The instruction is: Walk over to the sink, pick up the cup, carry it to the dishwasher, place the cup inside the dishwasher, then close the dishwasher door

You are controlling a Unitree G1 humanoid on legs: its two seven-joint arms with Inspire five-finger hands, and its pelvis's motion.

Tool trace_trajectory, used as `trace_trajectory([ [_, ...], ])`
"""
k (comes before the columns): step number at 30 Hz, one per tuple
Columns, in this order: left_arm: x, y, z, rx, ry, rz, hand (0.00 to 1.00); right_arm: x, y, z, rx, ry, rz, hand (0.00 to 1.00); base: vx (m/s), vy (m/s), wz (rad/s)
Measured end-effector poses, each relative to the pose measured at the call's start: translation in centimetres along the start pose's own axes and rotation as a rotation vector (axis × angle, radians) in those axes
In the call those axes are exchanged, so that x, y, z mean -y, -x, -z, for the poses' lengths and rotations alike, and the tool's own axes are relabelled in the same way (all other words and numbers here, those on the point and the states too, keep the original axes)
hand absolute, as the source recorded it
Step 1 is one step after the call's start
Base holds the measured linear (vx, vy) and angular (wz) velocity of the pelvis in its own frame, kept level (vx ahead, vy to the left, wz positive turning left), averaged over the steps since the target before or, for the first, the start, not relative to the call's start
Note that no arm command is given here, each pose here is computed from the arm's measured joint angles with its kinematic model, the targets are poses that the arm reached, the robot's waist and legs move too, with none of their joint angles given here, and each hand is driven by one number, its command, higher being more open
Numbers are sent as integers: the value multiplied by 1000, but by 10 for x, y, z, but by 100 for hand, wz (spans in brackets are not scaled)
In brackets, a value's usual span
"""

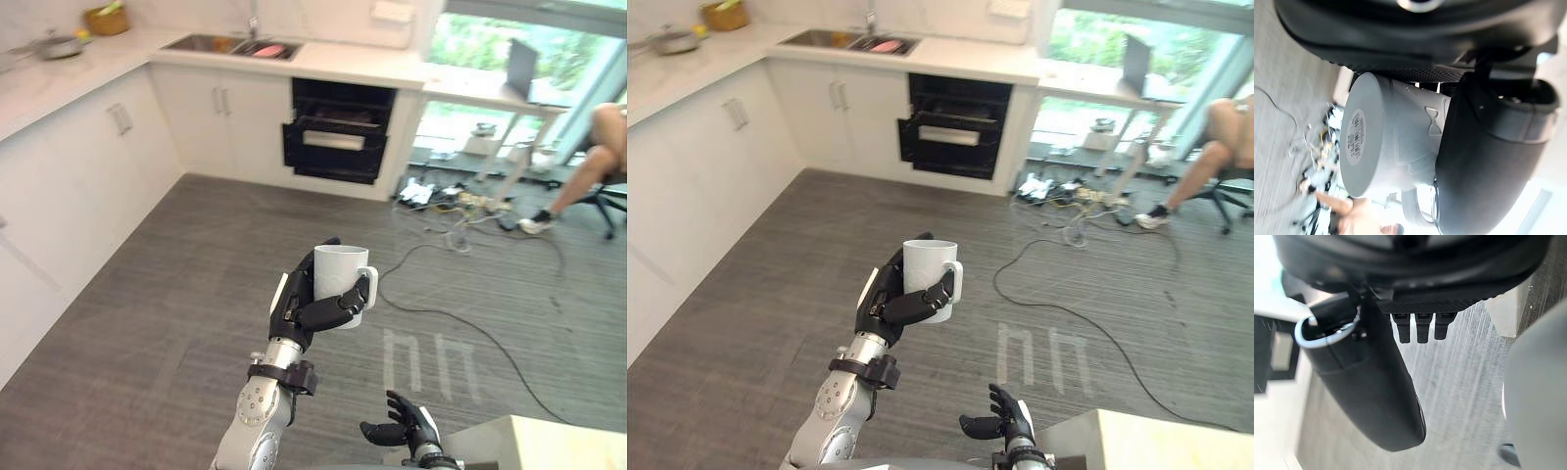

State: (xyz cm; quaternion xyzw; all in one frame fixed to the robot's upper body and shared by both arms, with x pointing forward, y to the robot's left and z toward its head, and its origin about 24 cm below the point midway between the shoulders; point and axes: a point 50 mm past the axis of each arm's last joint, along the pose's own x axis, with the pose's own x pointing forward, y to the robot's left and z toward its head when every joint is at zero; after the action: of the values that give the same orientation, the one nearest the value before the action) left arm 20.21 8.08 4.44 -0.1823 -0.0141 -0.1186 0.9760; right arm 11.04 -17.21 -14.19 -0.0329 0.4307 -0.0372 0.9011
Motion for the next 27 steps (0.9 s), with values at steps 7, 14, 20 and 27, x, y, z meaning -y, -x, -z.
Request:
trace_trajectory([
  [7,-25,-3,-13,55,-9,-100,30,17,-10,-20,43,-5,67,90,-17,76,83],
  [14,-35,-2,-24,85,-63,-98,30,38,-7,-15,22,-21,147,90,146,270,36],
  [20,-36,-1,-33,110,-103,-71,30,35,0,-14,53,-12,150,90,344,142,44],
  [27,-18,-7,-33,131,-47,-28,30,37,7,-15,78,-37,157,90,669,22,36],
])
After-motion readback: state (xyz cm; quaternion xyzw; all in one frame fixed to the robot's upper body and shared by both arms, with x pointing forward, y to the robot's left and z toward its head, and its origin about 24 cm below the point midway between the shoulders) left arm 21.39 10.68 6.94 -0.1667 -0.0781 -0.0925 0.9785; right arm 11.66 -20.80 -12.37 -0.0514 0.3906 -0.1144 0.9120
